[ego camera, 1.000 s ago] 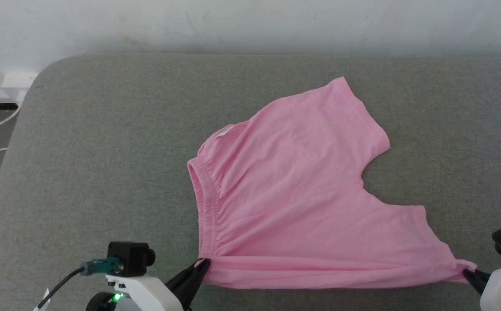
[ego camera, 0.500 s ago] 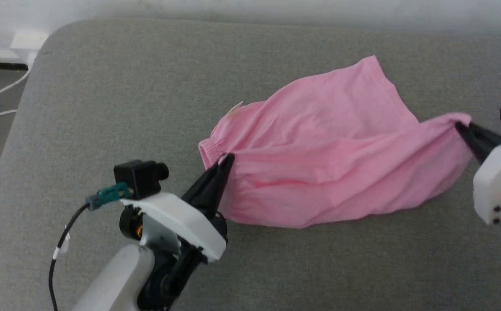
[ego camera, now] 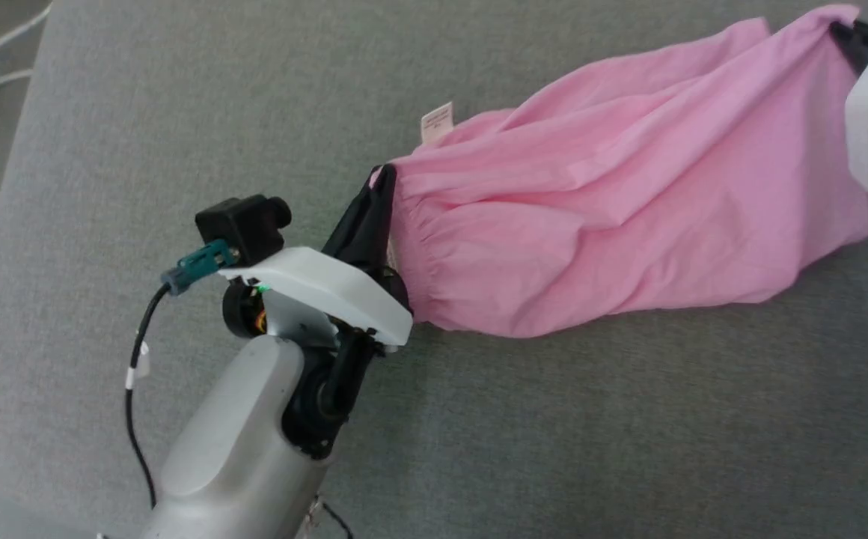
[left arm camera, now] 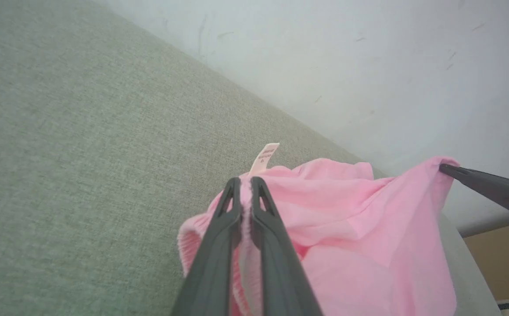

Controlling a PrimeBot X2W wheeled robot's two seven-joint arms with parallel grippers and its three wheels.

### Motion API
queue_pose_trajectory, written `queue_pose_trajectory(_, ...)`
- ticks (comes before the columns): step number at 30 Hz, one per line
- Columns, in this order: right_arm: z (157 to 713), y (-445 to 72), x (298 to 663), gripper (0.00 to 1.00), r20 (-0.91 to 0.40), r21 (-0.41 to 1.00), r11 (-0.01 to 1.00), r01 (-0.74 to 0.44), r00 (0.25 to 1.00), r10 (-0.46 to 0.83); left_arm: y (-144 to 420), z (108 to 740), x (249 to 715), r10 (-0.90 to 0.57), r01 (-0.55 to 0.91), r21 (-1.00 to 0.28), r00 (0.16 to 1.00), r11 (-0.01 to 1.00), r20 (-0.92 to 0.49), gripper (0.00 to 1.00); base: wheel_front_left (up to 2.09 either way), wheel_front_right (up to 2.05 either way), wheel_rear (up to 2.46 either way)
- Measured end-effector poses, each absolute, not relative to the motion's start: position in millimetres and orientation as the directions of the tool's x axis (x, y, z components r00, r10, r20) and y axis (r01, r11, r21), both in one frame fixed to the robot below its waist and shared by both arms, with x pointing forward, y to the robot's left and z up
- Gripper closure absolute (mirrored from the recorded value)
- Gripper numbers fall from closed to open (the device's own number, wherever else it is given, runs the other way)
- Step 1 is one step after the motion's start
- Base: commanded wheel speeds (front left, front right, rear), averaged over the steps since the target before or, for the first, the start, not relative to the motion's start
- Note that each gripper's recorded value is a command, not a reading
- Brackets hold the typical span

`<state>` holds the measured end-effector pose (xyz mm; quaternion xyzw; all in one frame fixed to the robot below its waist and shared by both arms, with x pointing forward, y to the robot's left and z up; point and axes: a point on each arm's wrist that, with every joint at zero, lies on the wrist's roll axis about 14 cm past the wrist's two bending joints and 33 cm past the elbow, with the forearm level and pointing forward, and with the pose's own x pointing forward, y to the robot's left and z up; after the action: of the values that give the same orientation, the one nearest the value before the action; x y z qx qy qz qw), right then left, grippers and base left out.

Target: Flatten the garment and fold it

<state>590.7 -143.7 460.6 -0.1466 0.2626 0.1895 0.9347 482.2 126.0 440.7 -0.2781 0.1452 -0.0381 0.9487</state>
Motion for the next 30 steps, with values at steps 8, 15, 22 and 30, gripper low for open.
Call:
queue_pose_trajectory(8, 396, -132, 623, 1.0, -0.658, -0.143, 0.883, -0.448, 0.709, 0.253, 145, 406, 481, -0.071, -0.111, -0.518, 0.945, 0.848, -0.319, 1.0, 0.0, 0.0, 0.0)
queue_pose_trajectory(15, 371, -117, 626, 0.0, -0.72, -0.067, 0.89, -0.45, 0.64, 0.269, 150, 402, 474, -0.078, -0.1, -0.512, 0.946, 0.853, -0.314, 0.0, 0.0, 0.0, 0.0)
queue_pose_trajectory(22, 400, -105, 611, 0.0, -0.588, -0.011, 0.889, -0.457, 0.722, 0.364, 156, 430, 451, -0.071, -0.041, -0.482, 0.975, 0.875, -0.213, 0.0, 0.0, 0.0, 0.0)
queue_pose_trajectory(30, 465, -121, 561, 0.0, -0.296, 0.053, 0.927, -0.37, 0.881, 0.369, 141, 453, 408, -0.127, 0.036, -0.452, 0.977, 0.891, -0.171, 0.0, 0.0, 0.0, 0.0)
